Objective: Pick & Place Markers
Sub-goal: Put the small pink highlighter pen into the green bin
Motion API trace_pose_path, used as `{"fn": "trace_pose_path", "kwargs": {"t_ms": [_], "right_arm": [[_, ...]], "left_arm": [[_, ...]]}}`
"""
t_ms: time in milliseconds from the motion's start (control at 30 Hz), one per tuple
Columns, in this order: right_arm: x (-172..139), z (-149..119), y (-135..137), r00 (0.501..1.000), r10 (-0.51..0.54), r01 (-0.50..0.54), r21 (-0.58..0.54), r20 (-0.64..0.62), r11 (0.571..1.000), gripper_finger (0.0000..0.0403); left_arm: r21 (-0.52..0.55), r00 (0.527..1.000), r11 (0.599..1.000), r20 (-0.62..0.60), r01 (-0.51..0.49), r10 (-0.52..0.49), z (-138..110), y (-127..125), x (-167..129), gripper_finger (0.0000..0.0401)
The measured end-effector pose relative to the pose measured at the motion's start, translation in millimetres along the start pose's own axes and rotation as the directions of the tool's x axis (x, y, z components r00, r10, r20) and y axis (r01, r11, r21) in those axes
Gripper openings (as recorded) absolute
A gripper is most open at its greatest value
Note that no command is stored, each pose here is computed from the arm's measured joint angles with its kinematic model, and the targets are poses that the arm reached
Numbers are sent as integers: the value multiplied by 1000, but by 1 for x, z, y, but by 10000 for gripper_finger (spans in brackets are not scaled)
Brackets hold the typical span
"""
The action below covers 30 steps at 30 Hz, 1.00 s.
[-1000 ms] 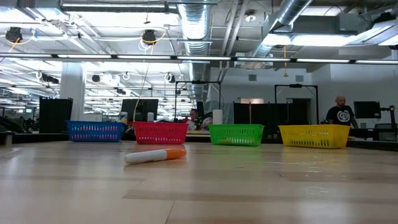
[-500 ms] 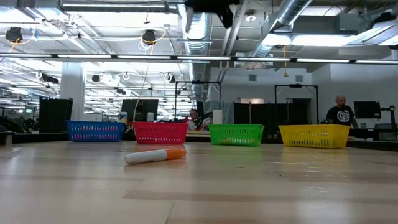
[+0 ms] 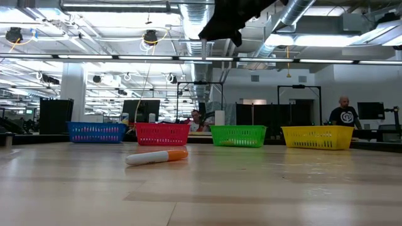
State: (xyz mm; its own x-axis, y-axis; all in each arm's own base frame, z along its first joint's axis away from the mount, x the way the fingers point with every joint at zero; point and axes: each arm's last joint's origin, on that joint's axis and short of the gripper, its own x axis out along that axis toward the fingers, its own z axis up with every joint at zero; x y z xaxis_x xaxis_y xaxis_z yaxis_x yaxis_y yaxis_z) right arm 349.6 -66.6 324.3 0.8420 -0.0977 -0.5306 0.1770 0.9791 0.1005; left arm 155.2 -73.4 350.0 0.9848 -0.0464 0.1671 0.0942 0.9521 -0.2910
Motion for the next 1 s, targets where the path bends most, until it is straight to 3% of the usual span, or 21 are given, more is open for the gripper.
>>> {"fn": "trace_pose_path", "kwargs": {"t_ms": [533,667,833,1000], "right_arm": [[-17,-19,-89,950,-242,264,95,-194,960,35],[-14,-29,-107,931,-247,280,91,-269,956,35],[9,-60,-125,851,-230,286,50,-473,957,36],[33,-80,-138,808,-203,270,42,-553,962,35]], "left_arm": [[26,999,999,-29,-37,38,-11,7,2,154],[44,994,994,-39,-96,97,-20,16,3,154],[34,977,977,-32,-211,212,-29,28,8,154],[58,965,965,-55,-255,258,-37,36,15,154]]}}
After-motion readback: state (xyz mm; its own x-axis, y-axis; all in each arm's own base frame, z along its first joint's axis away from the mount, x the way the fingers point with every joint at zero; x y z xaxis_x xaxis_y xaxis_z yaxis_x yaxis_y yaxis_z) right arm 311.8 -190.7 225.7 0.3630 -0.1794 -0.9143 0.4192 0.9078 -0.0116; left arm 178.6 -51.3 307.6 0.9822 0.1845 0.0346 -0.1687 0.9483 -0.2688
